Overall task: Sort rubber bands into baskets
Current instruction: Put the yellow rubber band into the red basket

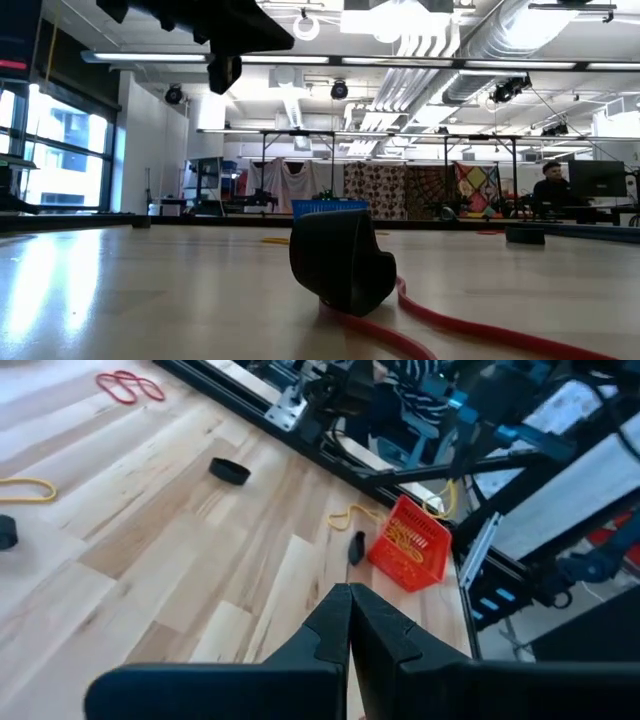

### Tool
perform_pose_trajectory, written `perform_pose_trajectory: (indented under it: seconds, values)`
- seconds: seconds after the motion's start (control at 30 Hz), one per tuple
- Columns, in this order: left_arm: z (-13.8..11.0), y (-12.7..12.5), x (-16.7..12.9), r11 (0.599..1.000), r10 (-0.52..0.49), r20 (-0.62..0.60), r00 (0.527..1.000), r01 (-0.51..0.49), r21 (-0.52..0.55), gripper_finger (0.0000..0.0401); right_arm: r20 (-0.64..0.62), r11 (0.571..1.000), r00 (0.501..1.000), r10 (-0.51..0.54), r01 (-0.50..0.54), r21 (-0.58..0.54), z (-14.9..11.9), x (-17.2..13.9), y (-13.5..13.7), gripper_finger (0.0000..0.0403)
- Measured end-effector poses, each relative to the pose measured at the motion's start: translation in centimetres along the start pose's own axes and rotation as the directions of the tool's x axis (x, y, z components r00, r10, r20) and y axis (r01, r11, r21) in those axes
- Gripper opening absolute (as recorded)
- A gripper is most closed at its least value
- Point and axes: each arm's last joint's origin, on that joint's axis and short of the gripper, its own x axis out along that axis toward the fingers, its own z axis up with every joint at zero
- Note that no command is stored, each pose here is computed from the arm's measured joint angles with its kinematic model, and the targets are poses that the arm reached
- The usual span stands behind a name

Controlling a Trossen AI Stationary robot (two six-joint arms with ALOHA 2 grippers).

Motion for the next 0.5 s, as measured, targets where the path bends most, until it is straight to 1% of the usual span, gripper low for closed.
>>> perform_pose_trajectory:
  seconds: [0.17, 0.33, 0.5]
  values:
    - [0.1, 0.1, 0.0, 0.999, -0.036, -0.023, 0.999, 0.037, 0.014, 0.0000, -0.036, 1.000, 0.999, -0.028, 0.028, -0.010, -1.3, 2.1, 0.7, 0.0000]
    - [0.1, 0.1, 0.0, 0.999, -0.035, -0.022, 0.999, 0.035, 0.013, 0.0000, -0.070, 0.997, 0.996, -0.060, 0.057, -0.046, -2.3, 4.4, 0.7, 0.0000]
    - [0.1, 0.1, 0.0, 0.999, -0.034, -0.020, 0.999, 0.034, 0.013, 0.0000, -0.105, 0.997, 0.992, -0.074, 0.070, -0.038, -3.0, 7.2, 0.1, 0.0000]
